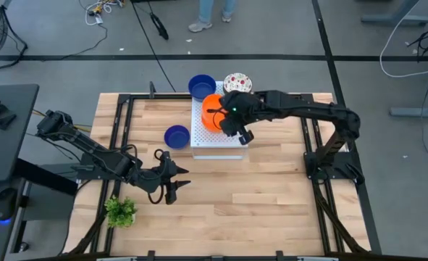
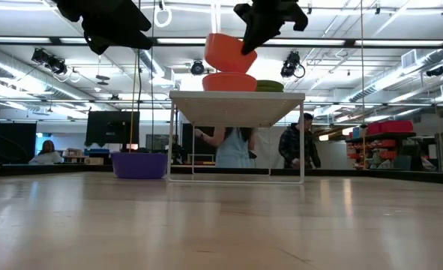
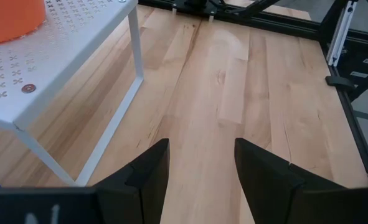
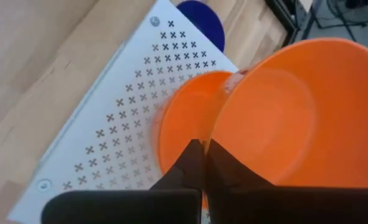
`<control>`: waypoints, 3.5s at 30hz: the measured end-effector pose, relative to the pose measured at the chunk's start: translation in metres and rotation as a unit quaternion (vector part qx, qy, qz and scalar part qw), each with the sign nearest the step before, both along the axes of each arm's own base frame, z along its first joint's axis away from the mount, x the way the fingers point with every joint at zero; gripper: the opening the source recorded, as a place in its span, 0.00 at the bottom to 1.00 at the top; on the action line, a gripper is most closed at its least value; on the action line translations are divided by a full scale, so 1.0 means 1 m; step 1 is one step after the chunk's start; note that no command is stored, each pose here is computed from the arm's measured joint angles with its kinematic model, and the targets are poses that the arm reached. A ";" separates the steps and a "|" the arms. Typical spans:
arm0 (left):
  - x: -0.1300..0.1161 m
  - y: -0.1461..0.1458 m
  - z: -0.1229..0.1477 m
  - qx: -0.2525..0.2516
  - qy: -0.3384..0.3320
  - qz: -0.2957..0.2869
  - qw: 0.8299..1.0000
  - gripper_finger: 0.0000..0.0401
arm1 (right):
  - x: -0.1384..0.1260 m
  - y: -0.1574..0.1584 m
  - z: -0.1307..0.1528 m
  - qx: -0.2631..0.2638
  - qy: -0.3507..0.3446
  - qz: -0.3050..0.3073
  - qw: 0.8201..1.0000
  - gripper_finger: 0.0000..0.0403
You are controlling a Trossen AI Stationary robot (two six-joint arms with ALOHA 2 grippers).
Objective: Pick & Place Mini bowls
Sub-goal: Stack the orange bowl on top of the other orange bowl on the shelf, then stack the blue bowl on the other blue bowl on the shelf
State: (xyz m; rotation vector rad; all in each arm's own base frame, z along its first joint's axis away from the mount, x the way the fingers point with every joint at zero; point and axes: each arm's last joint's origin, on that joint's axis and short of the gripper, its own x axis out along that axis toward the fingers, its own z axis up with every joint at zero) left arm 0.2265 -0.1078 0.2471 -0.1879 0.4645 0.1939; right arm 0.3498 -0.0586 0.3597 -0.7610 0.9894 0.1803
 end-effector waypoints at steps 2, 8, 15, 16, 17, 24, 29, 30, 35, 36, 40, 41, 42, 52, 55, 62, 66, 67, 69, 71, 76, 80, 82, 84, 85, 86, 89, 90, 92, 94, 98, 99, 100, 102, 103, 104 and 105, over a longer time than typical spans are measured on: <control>0.000 0.000 0.000 0.000 0.000 0.000 1.000 0.46 | -0.001 -0.004 -0.003 0.011 0.008 0.004 1.000 0.00; 0.000 0.000 0.000 0.000 0.000 0.000 1.000 0.46 | -0.002 -0.009 -0.011 0.017 0.017 0.000 1.000 0.03; 0.000 0.000 0.000 -0.001 0.000 0.000 1.000 0.46 | 0.000 -0.010 -0.022 0.023 0.014 -0.006 1.000 0.03; 0.000 0.000 0.000 -0.001 0.000 0.000 1.000 0.46 | 0.000 -0.010 -0.024 0.023 0.016 -0.007 1.000 0.03; 0.000 0.000 0.000 -0.001 0.000 0.000 1.000 0.46 | 0.000 -0.010 -0.026 0.024 0.021 -0.007 0.999 0.03; 0.000 0.000 0.000 -0.001 0.000 0.000 1.000 0.46 | 0.000 -0.010 -0.027 0.024 0.021 -0.008 0.999 0.04; 0.000 0.000 0.000 -0.001 0.000 0.000 1.000 0.46 | 0.000 -0.010 -0.027 0.024 0.021 -0.009 0.999 0.08; 0.000 0.000 0.000 -0.001 0.000 0.000 1.000 0.46 | 0.000 -0.010 -0.027 0.024 0.021 -0.009 0.999 0.09; 0.000 0.000 0.000 -0.001 0.000 0.000 1.000 0.46 | 0.000 -0.010 -0.027 0.023 0.020 -0.009 0.999 0.19; 0.000 0.000 0.000 -0.001 0.000 0.000 1.000 0.46 | 0.000 -0.010 -0.027 0.024 0.020 -0.009 0.999 0.22; 0.000 0.000 0.000 0.000 0.000 0.000 1.000 0.46 | 0.001 -0.007 -0.024 0.034 0.007 -0.026 0.999 0.32; 0.000 0.000 0.000 0.000 0.000 0.000 1.000 0.46 | 0.000 -0.005 -0.023 0.038 0.001 -0.030 0.999 0.35; 0.000 0.000 0.000 0.000 0.000 0.000 1.000 0.46 | -0.001 -0.003 -0.020 0.041 -0.007 -0.033 0.999 0.37; 0.000 0.000 0.000 0.001 0.001 -0.001 1.000 0.46 | -0.017 0.051 0.010 0.170 -0.081 -0.120 0.975 0.46; 0.000 0.000 0.000 0.000 0.001 0.000 1.000 0.46 | -0.022 0.074 0.008 0.213 -0.052 -0.122 0.968 0.44; -0.001 -0.002 0.000 -0.001 0.002 -0.005 1.000 0.46 | -0.038 0.126 -0.039 0.212 0.035 -0.060 0.975 0.39; -0.002 -0.004 -0.001 0.002 0.004 -0.008 1.000 0.46 | -0.066 0.131 -0.066 0.233 0.035 -0.066 0.970 0.34; -0.003 -0.004 -0.001 0.003 0.005 -0.008 1.000 0.46 | -0.074 0.129 -0.071 0.246 0.020 -0.073 0.966 0.32; -0.003 -0.004 -0.001 0.004 0.005 -0.006 1.000 0.46 | -0.094 0.123 -0.076 0.271 -0.020 -0.085 0.959 0.28; -0.003 -0.003 -0.001 0.005 0.006 -0.005 1.000 0.46 | -0.113 0.117 -0.082 0.302 -0.079 -0.087 0.946 0.25; -0.003 -0.002 -0.001 0.017 0.004 0.010 1.000 0.46 | -0.150 0.108 -0.105 0.400 -0.262 -0.064 0.876 0.17; -0.004 -0.002 -0.002 0.051 0.015 -0.008 0.999 0.46 | -0.170 0.106 -0.137 0.482 -0.387 -0.025 0.785 0.13; -0.005 -0.002 -0.006 0.072 0.041 -0.035 0.996 0.46 | -0.181 0.106 -0.152 0.507 -0.427 -0.002 0.749 0.12; -0.009 0.000 -0.011 0.094 0.075 -0.050 0.991 0.46 | -0.192 0.104 -0.168 0.515 -0.447 0.008 0.732 0.11; -0.011 0.001 -0.014 0.115 0.096 -0.056 0.987 0.46 | -0.197 0.103 -0.175 0.518 -0.452 0.000 0.726 0.11; -0.014 0.004 -0.017 0.140 0.120 -0.058 0.981 0.46 | -0.202 0.102 -0.180 0.520 -0.462 -0.010 0.718 0.10; -0.022 0.017 -0.027 0.191 0.202 -0.052 0.959 0.46 | -0.202 0.100 -0.180 0.513 -0.484 -0.042 0.708 0.10; -0.024 0.023 -0.029 0.195 0.225 -0.045 0.954 0.46 | -0.202 0.100 -0.180 0.511 -0.484 -0.044 0.710 0.10; -0.026 0.035 -0.032 0.193 0.262 -0.023 0.945 0.46 | -0.200 0.100 -0.178 0.508 -0.484 -0.042 0.711 0.10; -0.024 0.045 -0.033 0.196 0.277 -0.007 0.941 0.46 | -0.200 0.100 -0.177 0.507 -0.487 -0.040 0.710 0.10; -0.016 0.066 -0.038 0.184 0.289 -0.012 0.939 0.46 | -0.199 0.100 -0.177 0.506 -0.487 -0.040 0.711 0.10; -0.015 0.072 -0.041 0.180 0.292 -0.015 0.939 0.46 | -0.199 0.100 -0.177 0.506 -0.487 -0.040 0.711 0.10; -0.014 0.079 -0.043 0.176 0.295 -0.016 0.939 0.46 | -0.199 0.101 -0.177 0.506 -0.486 -0.041 0.712 0.10; -0.013 0.089 -0.049 0.176 0.300 -0.010 0.938 0.46 | -0.199 0.101 -0.177 0.505 -0.485 -0.041 0.713 0.10; -0.014 0.095 -0.051 0.177 0.303 -0.006 0.936 0.46 | -0.199 0.101 -0.177 0.505 -0.485 -0.041 0.713 0.10; -0.014 0.099 -0.054 0.175 0.306 -0.005 0.936 0.46 | -0.199 0.101 -0.177 0.505 -0.484 -0.041 0.713 0.10; -0.014 0.104 -0.057 0.169 0.307 -0.008 0.937 0.46 | -0.199 0.101 -0.177 0.504 -0.485 -0.041 0.714 0.10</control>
